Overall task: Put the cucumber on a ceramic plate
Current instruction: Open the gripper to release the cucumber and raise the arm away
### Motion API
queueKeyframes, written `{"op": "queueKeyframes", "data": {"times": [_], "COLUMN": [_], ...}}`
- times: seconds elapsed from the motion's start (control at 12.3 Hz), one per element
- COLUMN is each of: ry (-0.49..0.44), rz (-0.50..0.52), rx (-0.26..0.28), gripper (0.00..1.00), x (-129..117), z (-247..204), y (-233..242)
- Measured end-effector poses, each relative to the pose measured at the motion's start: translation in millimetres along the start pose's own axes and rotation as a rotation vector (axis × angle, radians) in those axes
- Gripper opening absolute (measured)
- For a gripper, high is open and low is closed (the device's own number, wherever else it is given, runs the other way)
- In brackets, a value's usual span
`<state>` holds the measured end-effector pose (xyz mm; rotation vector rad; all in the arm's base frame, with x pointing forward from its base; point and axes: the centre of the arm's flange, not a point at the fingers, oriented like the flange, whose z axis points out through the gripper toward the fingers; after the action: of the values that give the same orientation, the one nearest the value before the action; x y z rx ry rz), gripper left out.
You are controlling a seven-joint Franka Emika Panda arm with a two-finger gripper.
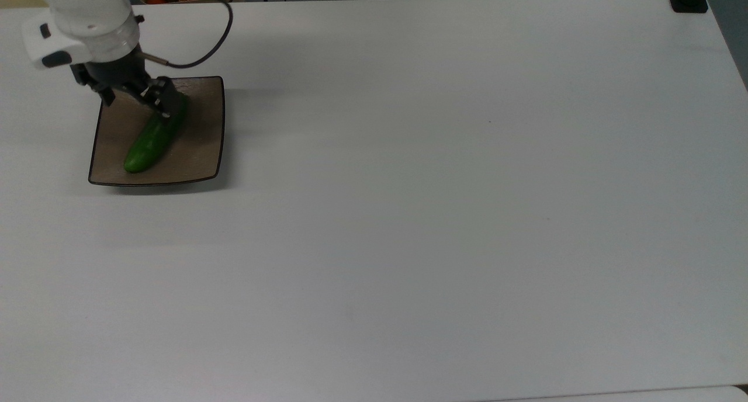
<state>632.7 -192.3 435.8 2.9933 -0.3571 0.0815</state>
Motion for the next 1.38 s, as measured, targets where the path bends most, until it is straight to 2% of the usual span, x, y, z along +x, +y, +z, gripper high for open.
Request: {"op": "queueKeyframes", "data": {"times": [0.41, 0.73, 1.06, 1.38], "ry": [-0.048, -0.059, -0.023, -0.026], "rz": [-0.068, -0.143, -0.219, -0.225], "rx": [0.073, 0.072, 0.065, 0.066], "gripper": [1.00, 1.00, 1.00, 1.00], "x": [-34.5, -75.9, -96.0, -99.3], "z": [-79.6, -127.1, -151.4, -151.3], "y": [-98.6, -183.2, -188.7, -182.2]}}
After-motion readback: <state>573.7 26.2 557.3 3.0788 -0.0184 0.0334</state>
